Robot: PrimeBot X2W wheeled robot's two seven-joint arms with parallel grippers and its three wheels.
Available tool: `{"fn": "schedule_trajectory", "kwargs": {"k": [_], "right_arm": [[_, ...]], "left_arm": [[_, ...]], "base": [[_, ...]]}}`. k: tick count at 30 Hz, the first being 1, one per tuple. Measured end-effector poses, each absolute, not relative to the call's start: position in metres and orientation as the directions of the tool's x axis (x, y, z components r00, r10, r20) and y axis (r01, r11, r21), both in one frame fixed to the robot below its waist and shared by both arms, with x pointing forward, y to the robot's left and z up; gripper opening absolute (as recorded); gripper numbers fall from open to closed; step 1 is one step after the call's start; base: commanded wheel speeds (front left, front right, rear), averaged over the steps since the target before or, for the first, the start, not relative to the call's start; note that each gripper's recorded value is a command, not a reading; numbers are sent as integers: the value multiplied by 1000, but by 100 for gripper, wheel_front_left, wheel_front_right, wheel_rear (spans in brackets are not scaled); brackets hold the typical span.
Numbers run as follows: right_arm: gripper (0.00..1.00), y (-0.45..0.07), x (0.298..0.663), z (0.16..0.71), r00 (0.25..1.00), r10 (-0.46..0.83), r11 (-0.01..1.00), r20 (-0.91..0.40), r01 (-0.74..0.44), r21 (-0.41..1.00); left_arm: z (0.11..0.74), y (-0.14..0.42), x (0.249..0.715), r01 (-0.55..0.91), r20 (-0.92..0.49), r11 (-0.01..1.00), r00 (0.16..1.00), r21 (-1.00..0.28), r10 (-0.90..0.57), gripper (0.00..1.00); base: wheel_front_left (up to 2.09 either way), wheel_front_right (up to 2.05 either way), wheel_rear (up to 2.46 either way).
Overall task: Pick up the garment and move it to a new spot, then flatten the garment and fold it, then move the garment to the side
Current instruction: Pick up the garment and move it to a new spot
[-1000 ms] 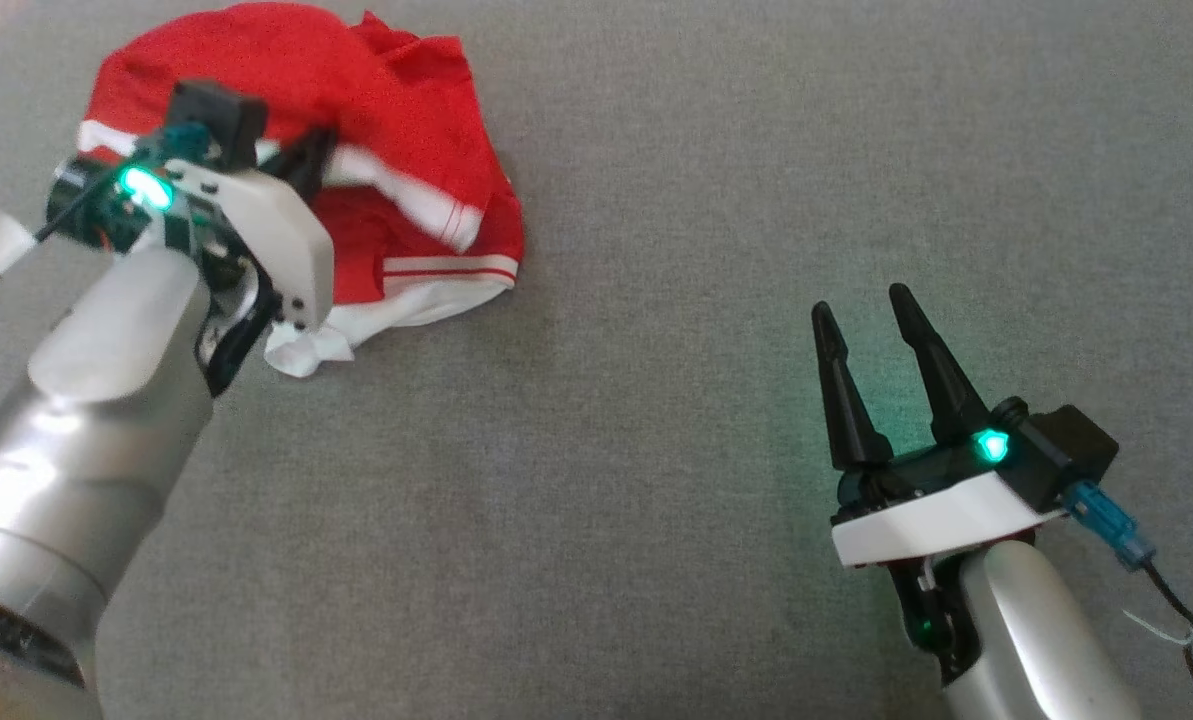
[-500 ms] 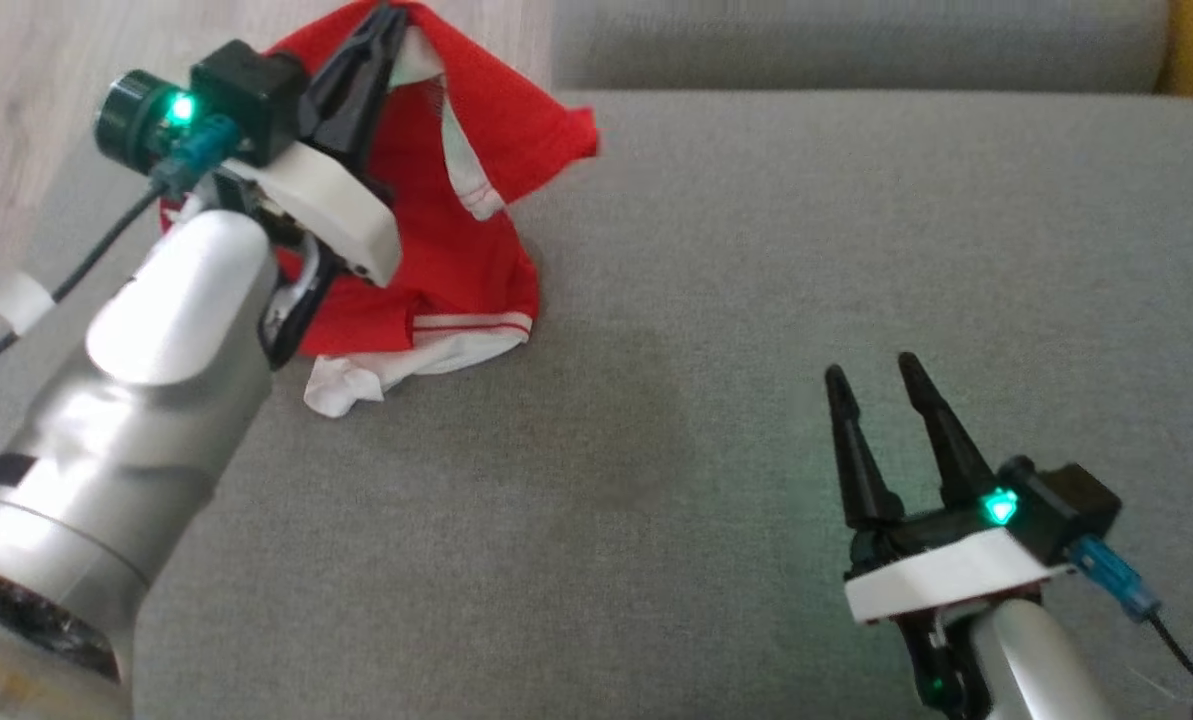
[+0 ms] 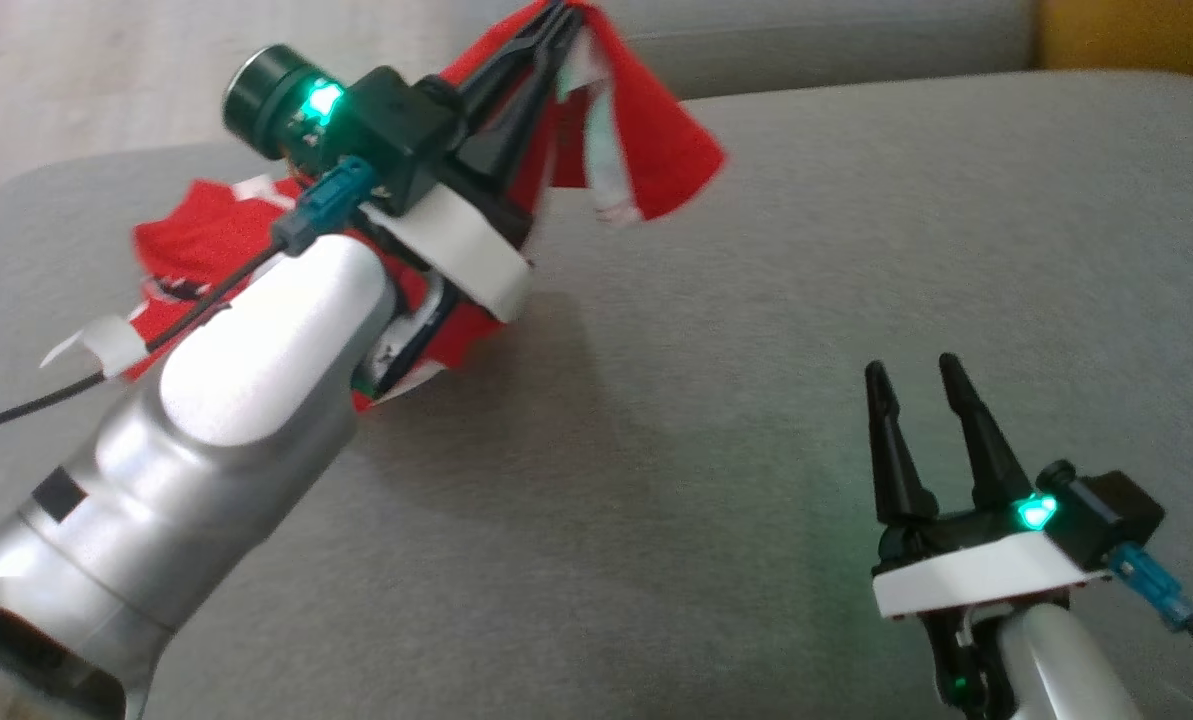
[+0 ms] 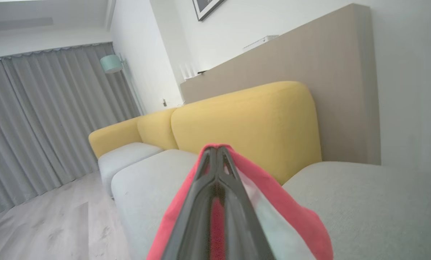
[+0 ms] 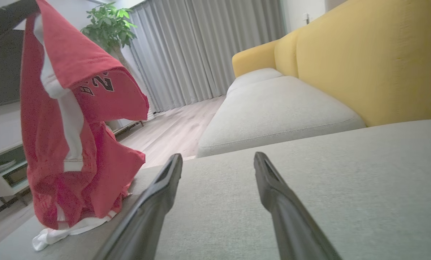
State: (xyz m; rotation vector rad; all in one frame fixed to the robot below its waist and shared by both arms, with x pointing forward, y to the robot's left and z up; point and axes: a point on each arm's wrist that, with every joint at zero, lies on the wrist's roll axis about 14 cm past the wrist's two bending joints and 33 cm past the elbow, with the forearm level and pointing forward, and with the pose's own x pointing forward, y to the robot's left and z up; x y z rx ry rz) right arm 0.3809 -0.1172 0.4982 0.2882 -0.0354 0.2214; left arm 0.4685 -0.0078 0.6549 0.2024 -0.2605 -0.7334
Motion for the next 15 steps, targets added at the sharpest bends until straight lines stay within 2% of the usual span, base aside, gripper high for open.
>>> {"fn": "schedule_trajectory", "kwargs": {"k": [11, 15], "right_arm": [[100, -179, 362, 514, 994, 19, 952, 109, -52, 301], [100, -192, 355, 517, 993, -25, 951, 115, -12, 310]], "left_arm": [[700, -104, 419, 795, 243, 531, 475, 293, -845, 0], [705, -123, 417, 820, 224, 486, 435, 302, -872, 0]], "base": [[0, 0, 0], [0, 0, 0]]}}
